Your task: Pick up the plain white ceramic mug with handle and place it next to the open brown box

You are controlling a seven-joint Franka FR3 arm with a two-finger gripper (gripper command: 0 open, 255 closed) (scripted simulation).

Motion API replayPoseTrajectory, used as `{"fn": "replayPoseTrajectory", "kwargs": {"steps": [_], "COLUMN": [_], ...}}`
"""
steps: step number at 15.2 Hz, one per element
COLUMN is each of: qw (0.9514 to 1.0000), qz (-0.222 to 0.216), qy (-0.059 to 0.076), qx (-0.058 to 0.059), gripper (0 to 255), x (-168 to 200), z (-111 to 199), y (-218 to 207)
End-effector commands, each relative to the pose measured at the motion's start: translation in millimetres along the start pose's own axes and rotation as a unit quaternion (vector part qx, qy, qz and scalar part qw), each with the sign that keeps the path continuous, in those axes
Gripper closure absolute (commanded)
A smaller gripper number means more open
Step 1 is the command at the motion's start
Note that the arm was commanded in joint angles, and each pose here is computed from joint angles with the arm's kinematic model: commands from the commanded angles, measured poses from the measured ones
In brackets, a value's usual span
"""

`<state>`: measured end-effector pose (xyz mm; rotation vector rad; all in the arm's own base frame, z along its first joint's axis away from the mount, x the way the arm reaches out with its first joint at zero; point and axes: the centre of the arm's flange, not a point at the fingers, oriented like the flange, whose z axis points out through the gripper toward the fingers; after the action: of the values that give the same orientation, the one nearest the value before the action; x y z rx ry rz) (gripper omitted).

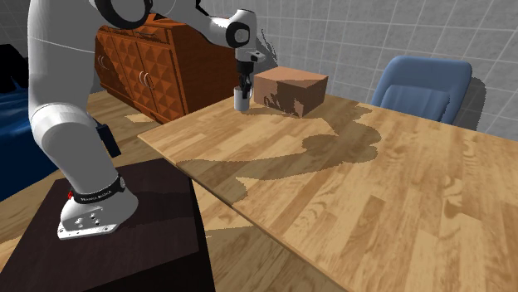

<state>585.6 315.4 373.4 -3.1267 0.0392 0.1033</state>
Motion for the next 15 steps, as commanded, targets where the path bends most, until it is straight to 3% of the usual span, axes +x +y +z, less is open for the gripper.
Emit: {"fn": "replayPoseTrajectory", "kwargs": {"steps": [1,2,3,8,12,15], "qw": [1.0,1.0,1.0,1.0,1.0,1.0], "qz": [0.0,0.0,0.0,0.0,0.0,0.0], "qy": [0.0,0.0,0.0,0.0,0.0,0.0], "qx": [0.0,0.0,0.0,0.0,0.0,0.0], "gripper": [255,255,0,0,0,0], "x": [0.0,0.0,0.0,0.0,0.0,0.0], "z": [0.0,0.0,0.0,0.0,-50.0,-50.0], "y": [0.0,0.0,0.0,0.0,0.0,0.0]}}
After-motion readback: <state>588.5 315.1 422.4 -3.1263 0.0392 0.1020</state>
